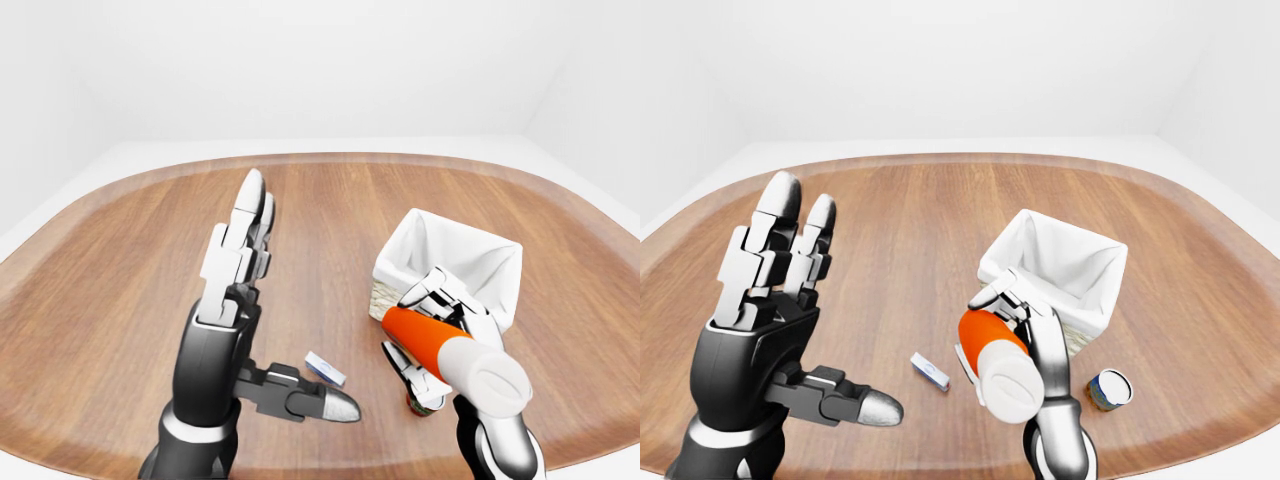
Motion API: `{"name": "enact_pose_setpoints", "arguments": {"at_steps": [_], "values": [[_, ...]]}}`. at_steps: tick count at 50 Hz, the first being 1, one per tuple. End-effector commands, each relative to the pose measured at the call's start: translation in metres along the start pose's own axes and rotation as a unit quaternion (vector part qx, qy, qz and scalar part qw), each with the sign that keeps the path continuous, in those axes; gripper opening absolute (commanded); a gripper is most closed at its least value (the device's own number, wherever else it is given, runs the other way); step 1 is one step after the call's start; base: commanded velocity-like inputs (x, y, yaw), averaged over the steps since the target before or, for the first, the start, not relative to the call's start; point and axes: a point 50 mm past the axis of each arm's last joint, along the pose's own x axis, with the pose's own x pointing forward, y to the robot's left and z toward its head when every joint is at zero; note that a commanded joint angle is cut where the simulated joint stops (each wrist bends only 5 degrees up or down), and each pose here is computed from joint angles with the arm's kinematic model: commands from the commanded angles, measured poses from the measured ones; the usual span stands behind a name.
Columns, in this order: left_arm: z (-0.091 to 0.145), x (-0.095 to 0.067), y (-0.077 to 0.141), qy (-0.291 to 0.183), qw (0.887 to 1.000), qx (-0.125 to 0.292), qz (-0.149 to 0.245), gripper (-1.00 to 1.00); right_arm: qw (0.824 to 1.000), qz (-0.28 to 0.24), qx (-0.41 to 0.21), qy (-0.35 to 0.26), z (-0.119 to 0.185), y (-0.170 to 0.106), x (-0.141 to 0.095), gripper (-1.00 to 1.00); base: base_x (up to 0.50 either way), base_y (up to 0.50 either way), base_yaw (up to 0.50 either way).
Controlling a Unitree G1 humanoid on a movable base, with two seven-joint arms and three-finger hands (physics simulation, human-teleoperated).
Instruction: Pick up the ketchup, and put it in the basket.
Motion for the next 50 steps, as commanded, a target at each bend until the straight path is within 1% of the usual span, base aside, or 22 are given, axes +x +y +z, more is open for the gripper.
{"name": "enact_pose_setpoints", "arguments": {"at_steps": [1,2,4,6,7,10,13,18,23,25,29,41,42,45,49,50], "values": [[-0.008,-0.022,0.051,0.064,0.994,0.074,0.055,1.00,1.000,-0.008,-0.019,-0.007,0.002,-0.002,0.000,-1.00,0.00,0.00,0.00],[-0.012,-0.025,0.057,0.074,0.992,0.078,0.062,1.00,1.000,-0.008,-0.019,-0.007,0.002,-0.002,0.000,-1.00,0.00,0.00,0.00],[-0.018,-0.028,0.062,0.093,0.990,0.088,0.066,1.00,1.000,-0.008,-0.020,-0.007,0.001,-0.002,0.000,-1.00,0.00,0.00,0.00],[-0.022,-0.031,0.072,0.105,0.987,0.092,0.083,1.00,1.000,-0.008,-0.020,-0.007,0.001,-0.003,0.000,-1.00,0.00,0.00,0.00],[-0.025,-0.032,0.074,0.111,0.986,0.096,0.085,1.00,1.000,-0.008,-0.020,-0.006,0.001,-0.003,0.000,-1.00,0.00,0.00,0.00],[-0.032,-0.035,0.085,0.123,0.983,0.094,0.103,1.00,1.000,-0.009,-0.021,-0.007,0.001,-0.003,0.000,-1.00,0.00,0.00,0.00],[-0.037,-0.037,0.090,0.133,0.980,0.090,0.114,1.00,1.000,-0.009,-0.021,-0.007,0.001,-0.003,0.000,-1.00,0.00,0.00,0.00],[-0.044,-0.040,0.093,0.147,0.978,0.087,0.119,1.00,1.000,-0.009,-0.022,-0.006,0.000,-0.003,0.001,-1.00,0.00,0.00,0.00],[-0.056,-0.046,0.093,0.175,0.974,0.076,0.123,1.00,1.000,-0.006,-0.024,-0.004,-0.001,-0.002,0.002,-1.00,0.00,0.00,0.00],[-0.053,-0.045,0.093,0.170,0.975,0.076,0.123,1.00,1.000,-0.006,-0.024,-0.005,-0.001,-0.002,0.002,-1.00,0.00,0.00,0.00],[-0.054,-0.047,0.094,0.175,0.974,0.076,0.125,1.00,1.000,-0.005,-0.025,-0.004,-0.001,-0.001,0.002,-1.00,0.00,0.00,0.00],[-0.063,-0.054,0.092,0.200,0.970,0.062,0.128,1.00,1.000,-0.002,-0.025,-0.004,-0.001,0.000,0.001,-1.00,0.00,0.00,0.00],[-0.066,-0.054,0.090,0.201,0.970,0.049,0.128,1.00,1.000,0.000,-0.025,-0.005,-0.001,0.001,0.001,-1.00,0.00,0.00,0.00],[-0.075,-0.055,0.087,0.211,0.968,0.031,0.129,1.00,1.000,0.001,-0.026,-0.005,0.000,0.001,0.001,-1.00,0.00,0.00,0.00],[-0.081,-0.055,0.084,0.220,0.967,0.020,0.127,1.00,1.000,0.002,-0.026,-0.006,0.000,0.001,0.000,-1.00,0.00,0.00,0.00],[-0.082,-0.054,0.086,0.214,0.968,0.012,0.132,1.00,1.000,0.002,-0.025,-0.006,0.000,0.001,0.001,-1.00,0.00,0.00,0.00]]}}
